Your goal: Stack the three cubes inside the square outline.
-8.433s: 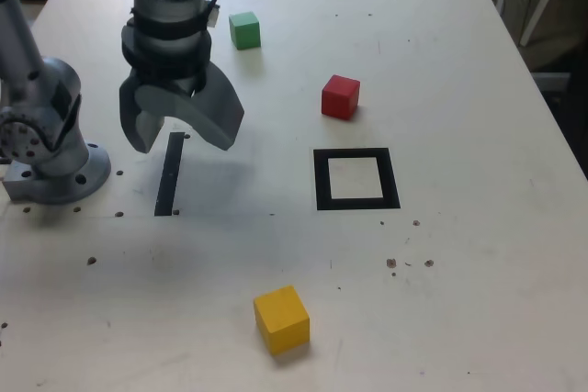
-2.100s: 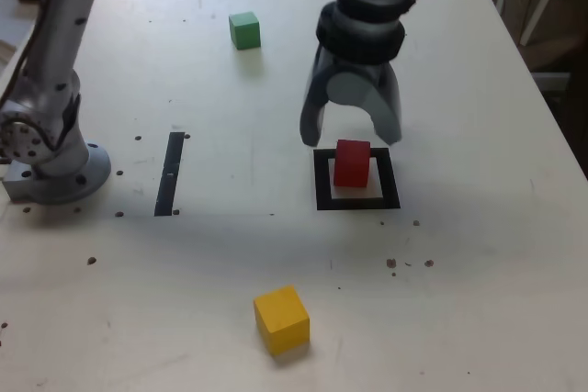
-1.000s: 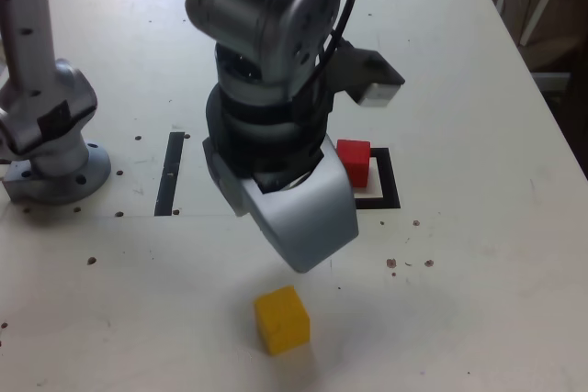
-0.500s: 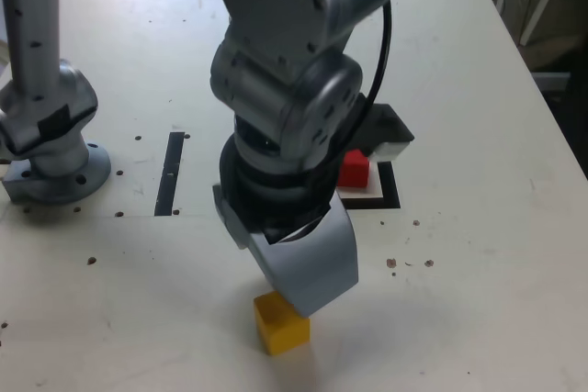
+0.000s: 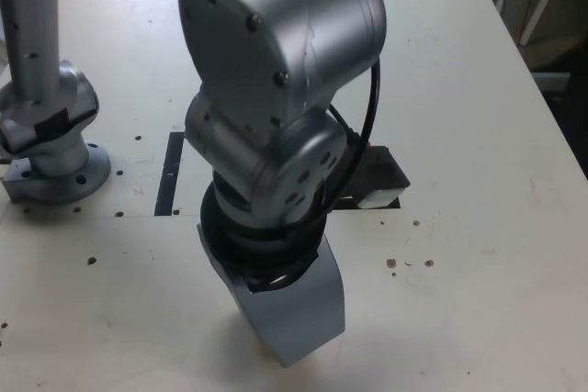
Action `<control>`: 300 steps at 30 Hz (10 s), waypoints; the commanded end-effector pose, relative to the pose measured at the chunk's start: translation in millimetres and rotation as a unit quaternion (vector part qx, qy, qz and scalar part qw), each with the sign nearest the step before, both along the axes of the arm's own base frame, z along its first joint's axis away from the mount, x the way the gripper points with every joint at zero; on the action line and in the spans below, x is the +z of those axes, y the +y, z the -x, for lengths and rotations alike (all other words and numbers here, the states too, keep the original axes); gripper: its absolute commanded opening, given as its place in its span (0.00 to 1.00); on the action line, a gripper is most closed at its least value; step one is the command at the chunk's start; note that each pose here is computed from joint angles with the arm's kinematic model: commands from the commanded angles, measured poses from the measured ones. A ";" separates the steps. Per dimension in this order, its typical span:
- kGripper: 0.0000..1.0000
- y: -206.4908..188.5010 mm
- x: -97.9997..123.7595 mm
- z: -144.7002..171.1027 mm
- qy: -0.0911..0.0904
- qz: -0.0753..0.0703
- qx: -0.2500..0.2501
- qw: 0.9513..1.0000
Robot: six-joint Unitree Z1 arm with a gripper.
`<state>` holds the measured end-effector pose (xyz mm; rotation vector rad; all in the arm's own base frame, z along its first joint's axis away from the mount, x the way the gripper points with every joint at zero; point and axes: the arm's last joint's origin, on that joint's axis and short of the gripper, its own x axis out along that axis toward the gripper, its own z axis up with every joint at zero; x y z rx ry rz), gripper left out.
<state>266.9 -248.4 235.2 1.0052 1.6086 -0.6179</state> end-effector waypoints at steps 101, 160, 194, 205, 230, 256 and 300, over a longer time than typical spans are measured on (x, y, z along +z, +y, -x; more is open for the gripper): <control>0.28 237.7 57.4 -105.8 -0.028 0.024 0.420 0.907; 1.00 320.8 92.1 -29.4 -0.063 -0.004 0.445 0.893; 0.99 532.8 2.9 53.1 0.021 0.001 0.615 0.788; 0.95 556.8 -11.0 33.0 0.030 0.010 0.613 0.789; 0.45 557.7 -31.9 17.8 0.052 0.040 0.613 0.787; 0.20 517.2 17.7 -6.6 -0.014 0.054 0.553 0.832; 0.20 218.9 72.1 -87.8 -0.032 0.060 0.365 0.929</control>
